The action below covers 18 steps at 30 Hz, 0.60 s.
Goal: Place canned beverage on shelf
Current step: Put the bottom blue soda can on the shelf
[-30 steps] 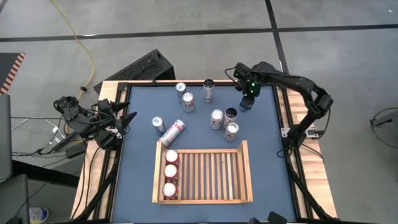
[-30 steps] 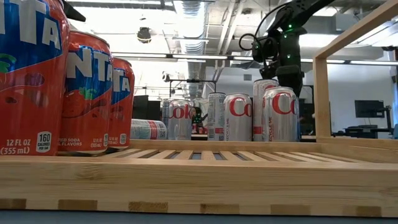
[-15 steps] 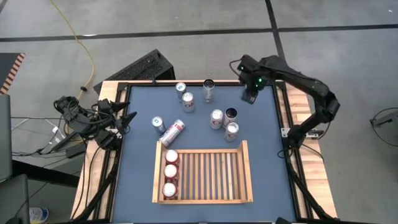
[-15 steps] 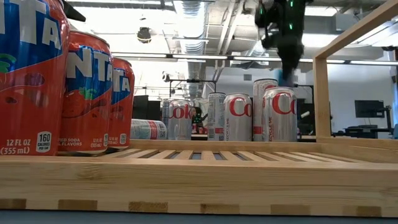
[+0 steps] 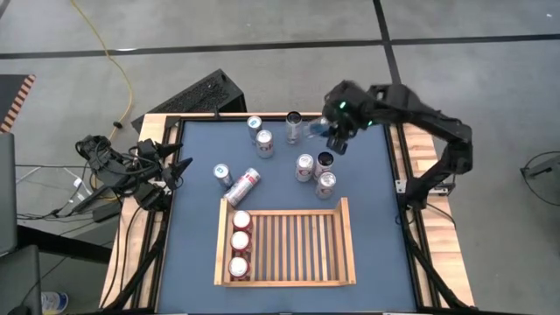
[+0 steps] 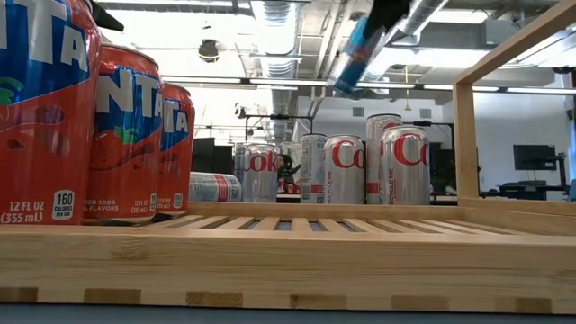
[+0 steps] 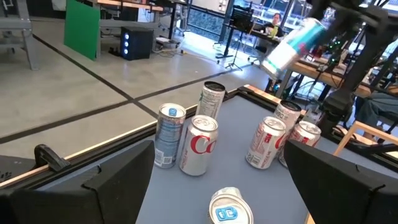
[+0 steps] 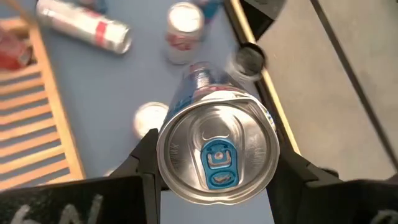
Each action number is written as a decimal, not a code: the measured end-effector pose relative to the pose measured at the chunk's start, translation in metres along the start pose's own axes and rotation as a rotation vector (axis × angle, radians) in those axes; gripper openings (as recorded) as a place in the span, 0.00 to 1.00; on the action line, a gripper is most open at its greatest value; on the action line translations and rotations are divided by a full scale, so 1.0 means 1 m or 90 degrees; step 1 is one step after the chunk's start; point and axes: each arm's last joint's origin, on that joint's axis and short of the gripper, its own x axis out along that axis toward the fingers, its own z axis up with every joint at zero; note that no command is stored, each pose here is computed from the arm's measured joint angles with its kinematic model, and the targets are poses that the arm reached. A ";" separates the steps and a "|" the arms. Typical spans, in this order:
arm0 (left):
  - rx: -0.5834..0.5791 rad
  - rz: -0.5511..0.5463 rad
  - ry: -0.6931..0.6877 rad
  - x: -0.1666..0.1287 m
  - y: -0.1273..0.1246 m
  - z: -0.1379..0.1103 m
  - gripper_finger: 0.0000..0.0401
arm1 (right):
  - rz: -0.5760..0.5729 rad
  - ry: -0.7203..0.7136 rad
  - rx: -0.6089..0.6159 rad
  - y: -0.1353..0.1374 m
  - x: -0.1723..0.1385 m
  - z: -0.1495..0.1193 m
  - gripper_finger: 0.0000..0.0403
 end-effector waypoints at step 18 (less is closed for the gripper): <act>0.000 -0.016 0.007 0.000 -0.001 0.000 0.87 | 0.101 0.087 -0.283 0.169 0.077 0.048 0.42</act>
